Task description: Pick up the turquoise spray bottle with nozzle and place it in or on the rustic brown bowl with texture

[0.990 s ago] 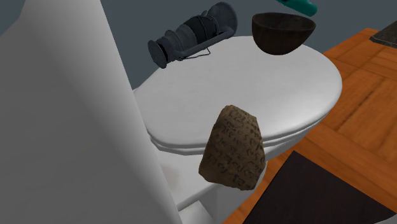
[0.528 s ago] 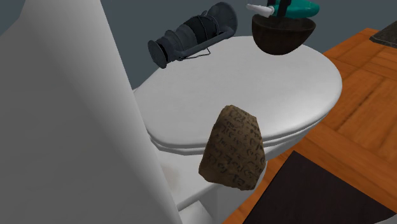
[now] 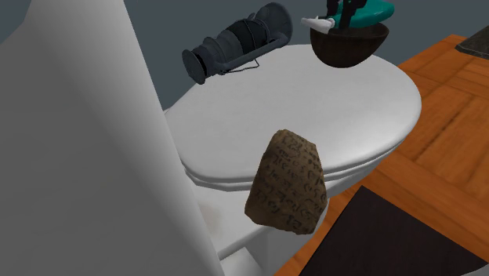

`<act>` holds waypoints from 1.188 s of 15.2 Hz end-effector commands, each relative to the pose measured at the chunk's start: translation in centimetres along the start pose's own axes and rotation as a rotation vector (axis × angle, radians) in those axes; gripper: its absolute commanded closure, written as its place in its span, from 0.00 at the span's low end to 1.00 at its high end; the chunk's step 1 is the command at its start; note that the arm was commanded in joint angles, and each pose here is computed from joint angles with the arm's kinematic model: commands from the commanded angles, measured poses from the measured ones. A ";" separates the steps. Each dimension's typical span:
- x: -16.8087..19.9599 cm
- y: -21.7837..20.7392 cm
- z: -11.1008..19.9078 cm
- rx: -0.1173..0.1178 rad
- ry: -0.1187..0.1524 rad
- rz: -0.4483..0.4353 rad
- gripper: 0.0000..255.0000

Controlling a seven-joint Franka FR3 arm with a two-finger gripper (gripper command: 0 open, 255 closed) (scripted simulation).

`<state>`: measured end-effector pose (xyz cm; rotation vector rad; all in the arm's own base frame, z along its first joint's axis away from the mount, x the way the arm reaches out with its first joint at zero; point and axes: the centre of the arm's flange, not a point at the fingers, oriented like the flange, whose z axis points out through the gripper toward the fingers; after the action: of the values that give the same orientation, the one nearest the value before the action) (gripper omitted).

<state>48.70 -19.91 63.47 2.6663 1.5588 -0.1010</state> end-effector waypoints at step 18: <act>0.0 0.0 -5.0 0.000 0.000 0.000 0.00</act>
<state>48.85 -19.52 68.44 2.6661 1.5587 -0.1007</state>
